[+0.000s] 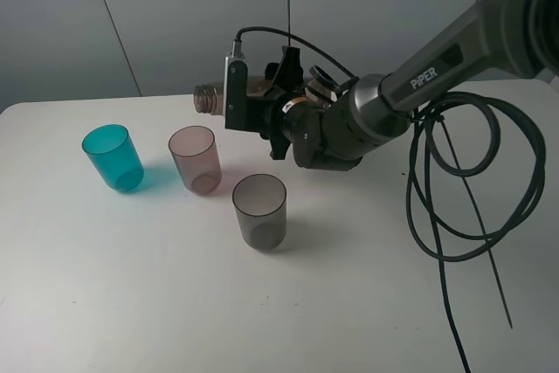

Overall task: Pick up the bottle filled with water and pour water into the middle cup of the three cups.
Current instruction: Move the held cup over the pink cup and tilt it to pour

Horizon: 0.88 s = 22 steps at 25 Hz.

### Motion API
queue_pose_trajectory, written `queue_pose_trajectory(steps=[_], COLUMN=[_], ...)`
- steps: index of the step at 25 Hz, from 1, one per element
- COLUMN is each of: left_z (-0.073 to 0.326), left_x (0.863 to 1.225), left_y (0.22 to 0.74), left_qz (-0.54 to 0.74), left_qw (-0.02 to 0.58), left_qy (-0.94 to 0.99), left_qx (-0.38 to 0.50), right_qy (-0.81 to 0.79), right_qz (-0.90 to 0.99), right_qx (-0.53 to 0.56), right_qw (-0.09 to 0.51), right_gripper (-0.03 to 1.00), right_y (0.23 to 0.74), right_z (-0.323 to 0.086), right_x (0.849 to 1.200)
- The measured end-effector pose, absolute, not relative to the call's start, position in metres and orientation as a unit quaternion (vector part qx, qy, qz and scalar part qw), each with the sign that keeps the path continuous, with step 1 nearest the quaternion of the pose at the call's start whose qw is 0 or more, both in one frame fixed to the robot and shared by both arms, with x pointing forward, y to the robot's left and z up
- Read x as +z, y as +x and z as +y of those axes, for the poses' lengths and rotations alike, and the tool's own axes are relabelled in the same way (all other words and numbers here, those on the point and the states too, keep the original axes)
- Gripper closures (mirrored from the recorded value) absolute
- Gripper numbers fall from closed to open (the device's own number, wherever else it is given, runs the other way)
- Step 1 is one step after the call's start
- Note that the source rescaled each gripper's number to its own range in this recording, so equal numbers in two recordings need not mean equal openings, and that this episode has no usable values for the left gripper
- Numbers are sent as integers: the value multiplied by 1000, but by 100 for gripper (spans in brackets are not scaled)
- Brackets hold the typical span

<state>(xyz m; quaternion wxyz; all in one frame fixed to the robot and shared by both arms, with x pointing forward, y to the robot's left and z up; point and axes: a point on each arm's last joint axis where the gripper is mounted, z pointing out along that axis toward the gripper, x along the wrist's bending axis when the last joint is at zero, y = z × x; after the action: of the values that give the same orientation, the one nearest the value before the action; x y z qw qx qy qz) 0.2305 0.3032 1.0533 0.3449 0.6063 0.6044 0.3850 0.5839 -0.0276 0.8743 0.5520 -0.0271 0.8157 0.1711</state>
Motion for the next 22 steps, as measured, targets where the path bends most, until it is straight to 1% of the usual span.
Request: queue_pose_trajectory(steps=[22], left_z=[303], left_x=[1053], left_y=[231], left_qz=[604], left_qw=[345], left_qy=[606], left_qx=[385], right_qy=[-108], right_qz=[806], right_qx=[126], right_qw=[568], right_gripper=[97], right_y=[583], right_z=[-25], right_x=[875])
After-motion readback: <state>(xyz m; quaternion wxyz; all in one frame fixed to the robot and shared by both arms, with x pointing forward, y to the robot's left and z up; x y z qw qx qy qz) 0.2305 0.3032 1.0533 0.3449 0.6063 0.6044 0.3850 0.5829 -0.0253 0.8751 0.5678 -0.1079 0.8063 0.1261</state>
